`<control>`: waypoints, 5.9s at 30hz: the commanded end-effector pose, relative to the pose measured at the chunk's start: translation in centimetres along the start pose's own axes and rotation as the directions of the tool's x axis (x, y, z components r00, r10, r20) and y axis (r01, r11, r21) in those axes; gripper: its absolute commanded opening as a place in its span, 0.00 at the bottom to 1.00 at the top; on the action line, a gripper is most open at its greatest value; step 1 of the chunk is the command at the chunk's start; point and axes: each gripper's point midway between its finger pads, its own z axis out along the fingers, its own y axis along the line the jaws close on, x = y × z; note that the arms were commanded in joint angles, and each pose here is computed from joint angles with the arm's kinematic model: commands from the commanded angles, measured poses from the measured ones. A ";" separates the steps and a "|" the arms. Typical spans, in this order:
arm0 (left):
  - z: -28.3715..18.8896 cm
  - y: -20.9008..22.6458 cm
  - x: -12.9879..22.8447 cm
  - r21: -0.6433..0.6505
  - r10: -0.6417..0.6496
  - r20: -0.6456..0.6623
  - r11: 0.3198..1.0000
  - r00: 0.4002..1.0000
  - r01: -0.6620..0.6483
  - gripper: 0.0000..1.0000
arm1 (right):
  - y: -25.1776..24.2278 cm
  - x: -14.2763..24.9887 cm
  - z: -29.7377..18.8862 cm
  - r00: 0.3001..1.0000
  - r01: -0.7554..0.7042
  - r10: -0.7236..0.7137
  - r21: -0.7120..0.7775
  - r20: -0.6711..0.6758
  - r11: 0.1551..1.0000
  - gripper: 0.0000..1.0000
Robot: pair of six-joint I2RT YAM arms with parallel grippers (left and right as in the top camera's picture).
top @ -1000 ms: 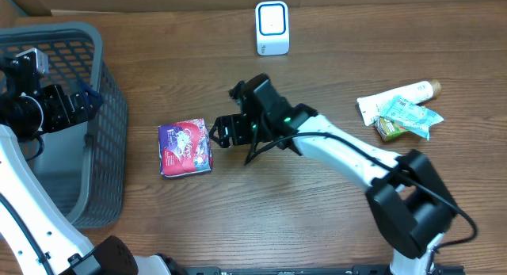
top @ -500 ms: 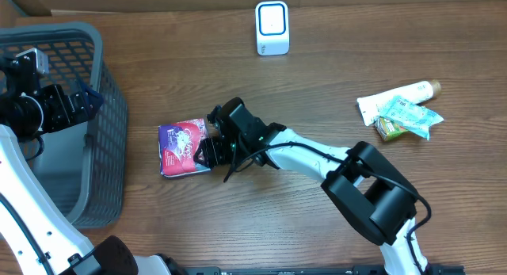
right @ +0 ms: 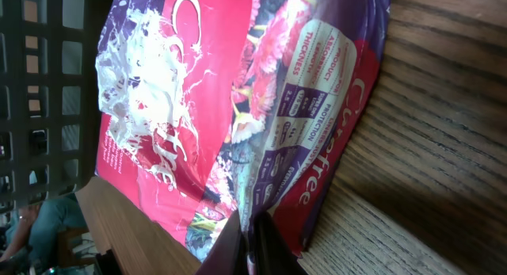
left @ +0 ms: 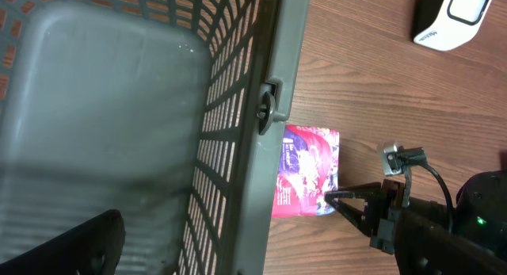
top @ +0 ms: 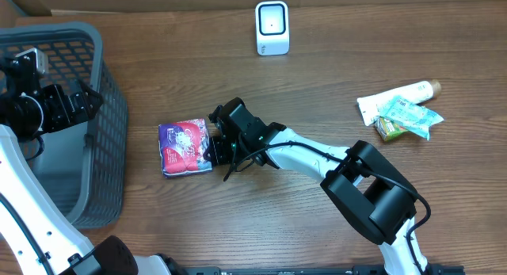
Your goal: Scan the item barcode
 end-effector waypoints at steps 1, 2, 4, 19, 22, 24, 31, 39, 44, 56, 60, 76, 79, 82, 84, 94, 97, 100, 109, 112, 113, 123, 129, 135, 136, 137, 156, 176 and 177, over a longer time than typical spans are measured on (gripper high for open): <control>0.2 0.0 -0.1 0.002 0.004 -0.003 1.000 1.000 -0.004 0.99 | -0.5 -0.5 -0.5 1.000 -0.005 0.004 0.039 0.021 0.999 0.04; 0.2 0.0 -0.1 0.002 0.004 -0.003 1.000 1.000 -0.004 0.99 | -0.5 -0.6 -0.8 1.000 -0.008 0.007 0.042 0.022 0.999 0.04; 0.2 0.0 -0.1 0.002 0.004 -0.003 1.000 1.000 -0.004 0.99 | -0.5 -1.1 -2.0 0.999 -0.019 0.017 0.058 0.034 0.998 0.04; 0.2 0.0 -0.1 0.003 0.004 -0.003 1.000 1.000 -0.004 1.00 | -5.5 -1.2 -11.5 0.995 0.039 -0.074 0.443 0.062 0.895 0.34; 0.2 0.0 -0.1 0.002 0.004 -0.003 1.000 1.000 -0.004 1.00 | -5.5 -1.5 -11.6 0.994 0.037 -0.077 0.441 0.072 0.897 0.68; 0.2 0.0 -0.1 0.002 0.004 -0.003 1.000 1.000 -0.004 0.99 | -5.8 -2.1 -11.9 0.993 0.030 -0.077 0.442 0.089 0.897 0.78; 0.2 0.0 -0.1 0.002 0.004 -0.003 1.000 1.000 -0.004 0.99 | -6.3 -4.6 -11.8 0.987 0.088 -0.127 0.325 0.101 0.941 0.77; 0.2 0.0 -0.1 0.002 0.004 -0.003 1.000 1.000 -0.004 1.00 | -7.2 -2.9 -8.2 0.997 0.077 -0.074 0.125 -0.022 0.989 0.77; 0.2 0.0 -0.1 0.002 0.003 -0.003 1.000 1.000 -0.003 1.00 | -7.3 -1.7 -6.5 0.997 0.022 -0.017 0.060 -0.073 0.998 0.61; 0.2 0.0 -0.1 0.002 0.003 -0.003 1.000 1.000 -0.003 1.00 | -7.1 -3.9 -11.0 1.000 0.016 -0.019 0.133 0.020 0.991 0.05; 0.2 0.0 -0.1 0.002 0.004 -0.003 1.000 1.000 -0.004 1.00 | -7.4 -5.3 -15.3 0.988 0.064 -0.103 0.313 0.112 0.947 0.04; 0.2 0.0 -0.1 0.002 0.004 -0.003 1.000 1.000 -0.004 1.00 | -12.2 -6.0 -26.8 0.893 0.046 -0.449 0.997 -0.014 0.060 0.05; 0.2 0.0 -0.1 0.002 0.003 -0.003 1.000 1.000 -0.003 1.00 | -12.6 -5.3 -24.2 0.878 0.191 -0.445 0.981 -0.177 -0.013 0.06; 0.2 0.0 -0.1 0.002 0.003 -0.003 1.000 1.000 -0.003 1.00 | -12.4 -4.9 -22.8 0.859 0.219 -0.458 0.973 -0.230 -0.077 0.07; 0.2 0.0 -0.1 0.002 0.003 -0.003 1.000 1.000 -0.003 1.00 | -12.0 -4.7 -21.8 0.836 0.274 -0.467 0.956 -0.288 -0.101 0.07; 0.2 0.0 -0.1 0.002 0.004 -0.003 1.000 1.000 -0.004 1.00 | -9.0 -2.4 -16.8 0.743 0.466 -0.529 0.884 -0.410 -0.030 0.47; 0.2 0.0 -0.1 0.002 0.004 -0.003 1.000 1.000 -0.004 1.00 | -8.0 -1.5 -15.5 0.723 0.502 -0.548 0.865 -0.421 -0.002 0.61; 0.2 0.0 -0.1 0.002 0.003 -0.003 1.000 1.000 -0.003 1.00 | -6.8 -0.5 -14.1 0.696 0.541 -0.572 0.841 -0.434 0.020 0.65; 0.2 0.0 -0.1 0.003 0.005 -0.003 1.000 1.000 -0.005 1.00 | -3.7 4.9 -8.8 0.746 0.622 -0.560 0.680 -0.362 0.389 0.64; 0.1 0.2 -0.1 0.000 -0.002 -0.002 1.000 1.000 0.002 1.00 | -2.4 4.3 -9.9 0.817 0.536 -0.514 0.670 -0.260 0.513 0.63; 0.1 0.2 -0.1 -0.001 -0.002 -0.002 1.000 1.000 0.002 1.00 | -1.6 4.1 -10.2 0.825 0.530 -0.511 0.641 -0.240 0.555 0.61; 0.2 0.2 -0.1 0.000 -0.003 -0.003 1.000 1.000 0.003 1.00 | 2.2 -2.8 -20.3 0.940 0.220 -0.312 0.448 0.142 0.866 0.67; 0.2 0.2 -0.1 0.000 -0.003 -0.003 1.000 1.000 0.003 0.99 | -4.2 -4.0 -23.9 0.969 -0.155 0.063 0.389 0.239 0.908 0.68; 0.2 0.2 -0.1 0.000 -0.002 -0.003 1.000 1.000 0.002 1.00 | -8.1 -1.9 -23.0 0.938 -0.331 0.270 0.332 0.217 0.883 0.68; 0.2 0.2 -0.1 0.000 -0.002 -0.003 1.000 1.000 0.002 1.00 | -8.6 -1.3 -22.7 0.927 -0.364 0.304 0.333 0.217 0.870 0.67; 0.2 0.2 -0.1 0.000 -0.002 -0.003 1.000 1.000 0.002 1.00 | -9.1 -0.8 -22.3 0.912 -0.404 0.345 0.331 0.222 0.853 0.65; 0.2 0.2 -0.1 0.000 -0.002 -0.003 1.000 1.000 0.002 1.00 | -5.4 7.0 -14.2 0.944 -0.317 0.329 0.243 -0.008 0.917 0.04; 0.2 0.2 -0.1 0.001 -0.001 -0.003 1.000 1.000 0.001 0.99 | -10.8 6.4 -13.7 0.859 -0.510 0.440 0.354 0.264 0.784 0.04; 0.2 0.2 -0.1 0.001 -0.001 -0.003 1.000 1.000 0.001 1.00 | -10.9 5.8 -13.8 0.858 -0.509 0.424 0.354 0.291 0.785 0.04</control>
